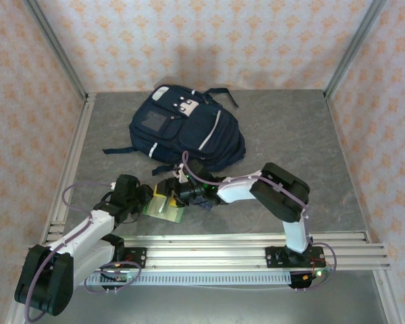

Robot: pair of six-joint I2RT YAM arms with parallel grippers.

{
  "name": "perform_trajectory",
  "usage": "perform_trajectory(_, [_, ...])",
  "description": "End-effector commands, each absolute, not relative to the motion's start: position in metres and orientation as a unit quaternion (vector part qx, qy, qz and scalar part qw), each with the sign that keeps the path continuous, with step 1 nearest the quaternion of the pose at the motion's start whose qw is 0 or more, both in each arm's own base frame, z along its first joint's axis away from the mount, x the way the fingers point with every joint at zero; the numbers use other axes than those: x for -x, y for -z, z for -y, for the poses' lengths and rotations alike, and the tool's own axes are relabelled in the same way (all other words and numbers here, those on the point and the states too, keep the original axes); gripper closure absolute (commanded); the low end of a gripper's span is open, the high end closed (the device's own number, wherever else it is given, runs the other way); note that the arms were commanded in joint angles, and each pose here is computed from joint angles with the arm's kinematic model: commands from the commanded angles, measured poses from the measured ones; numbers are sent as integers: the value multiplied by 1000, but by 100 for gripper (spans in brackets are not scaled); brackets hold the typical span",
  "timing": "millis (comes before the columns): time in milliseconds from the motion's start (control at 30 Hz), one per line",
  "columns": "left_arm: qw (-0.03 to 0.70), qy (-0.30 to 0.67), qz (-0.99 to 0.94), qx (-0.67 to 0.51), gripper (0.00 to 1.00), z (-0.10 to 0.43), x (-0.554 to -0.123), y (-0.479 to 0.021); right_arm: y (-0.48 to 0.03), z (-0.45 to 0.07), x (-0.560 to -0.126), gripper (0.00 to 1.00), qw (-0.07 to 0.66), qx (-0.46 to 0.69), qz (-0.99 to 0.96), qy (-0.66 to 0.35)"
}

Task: Pack books, pencil case, and school supplies into a backpack

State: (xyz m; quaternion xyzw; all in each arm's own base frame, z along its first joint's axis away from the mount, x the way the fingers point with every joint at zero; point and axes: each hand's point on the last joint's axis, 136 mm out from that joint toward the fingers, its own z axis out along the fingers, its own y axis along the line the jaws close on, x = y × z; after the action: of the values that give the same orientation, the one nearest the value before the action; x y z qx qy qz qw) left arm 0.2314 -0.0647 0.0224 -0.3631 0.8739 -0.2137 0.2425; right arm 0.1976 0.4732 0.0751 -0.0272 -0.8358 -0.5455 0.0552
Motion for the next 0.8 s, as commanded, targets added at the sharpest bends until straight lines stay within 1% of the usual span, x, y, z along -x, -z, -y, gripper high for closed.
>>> perform_trajectory(0, [230,196,-883,358,56,62,-221,-11,-91,-493,-202,39,54,19,812,580])
perform_trajectory(233, [232,191,-885,357,56,60,-221,-10,-92,-490,-202,39,44,4,821,569])
perform_trajectory(533, [232,184,-887,354,56,59,-221,-10,-107,-461,-191,39,9,-30,849,527])
perform_trajectory(667, [231,182,-888,353,56,58,-220,-9,-103,-449,-187,43,3,-33,861,508])
perform_trajectory(767, [230,181,-889,353,56,58,-219,-9,-98,-445,-185,51,5,-32,864,502])
